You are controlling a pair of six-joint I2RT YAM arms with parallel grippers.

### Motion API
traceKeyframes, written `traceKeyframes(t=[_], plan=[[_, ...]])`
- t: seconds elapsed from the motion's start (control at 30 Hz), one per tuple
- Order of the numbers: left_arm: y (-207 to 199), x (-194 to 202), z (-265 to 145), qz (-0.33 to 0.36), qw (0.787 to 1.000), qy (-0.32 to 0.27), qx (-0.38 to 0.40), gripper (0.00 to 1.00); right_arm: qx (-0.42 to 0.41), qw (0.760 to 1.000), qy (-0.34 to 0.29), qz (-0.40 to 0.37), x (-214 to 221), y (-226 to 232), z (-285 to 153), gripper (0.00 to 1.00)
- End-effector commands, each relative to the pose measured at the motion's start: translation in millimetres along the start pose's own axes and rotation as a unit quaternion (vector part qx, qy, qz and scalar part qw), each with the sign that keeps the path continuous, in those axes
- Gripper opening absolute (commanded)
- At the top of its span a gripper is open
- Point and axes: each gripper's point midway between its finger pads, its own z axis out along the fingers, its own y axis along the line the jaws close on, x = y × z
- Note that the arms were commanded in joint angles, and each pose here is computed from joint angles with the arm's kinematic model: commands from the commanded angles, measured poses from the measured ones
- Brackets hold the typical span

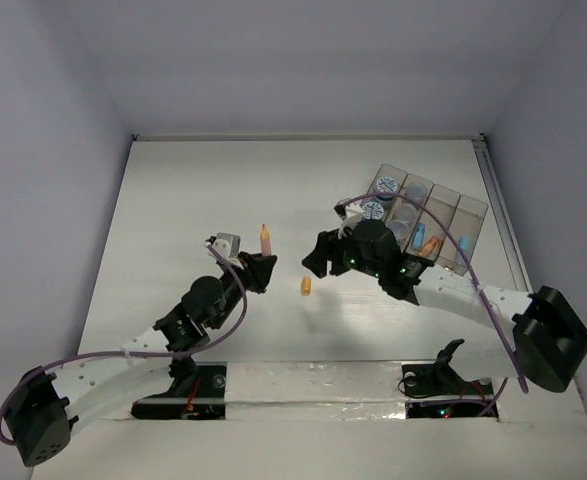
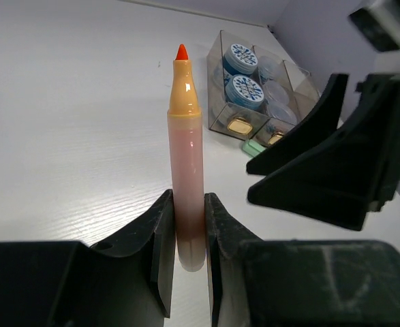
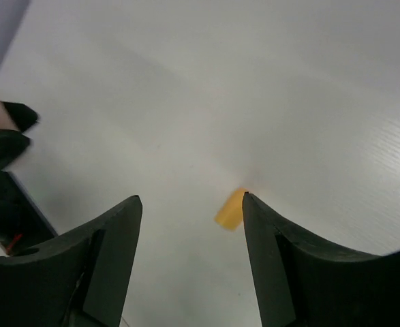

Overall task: Sort the stationery into containers
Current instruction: Pick up the pen cap from the center of the board.

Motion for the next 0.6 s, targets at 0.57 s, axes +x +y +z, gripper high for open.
traceKeyframes(t=[0.57], plan=[[-3.0, -6.8, -1.7, 0.002, 0.999, -0.028, 0.02, 0.0, 0.08, 0.982, 0.163, 0.058, 93.8, -45.4, 57.9, 0.61]])
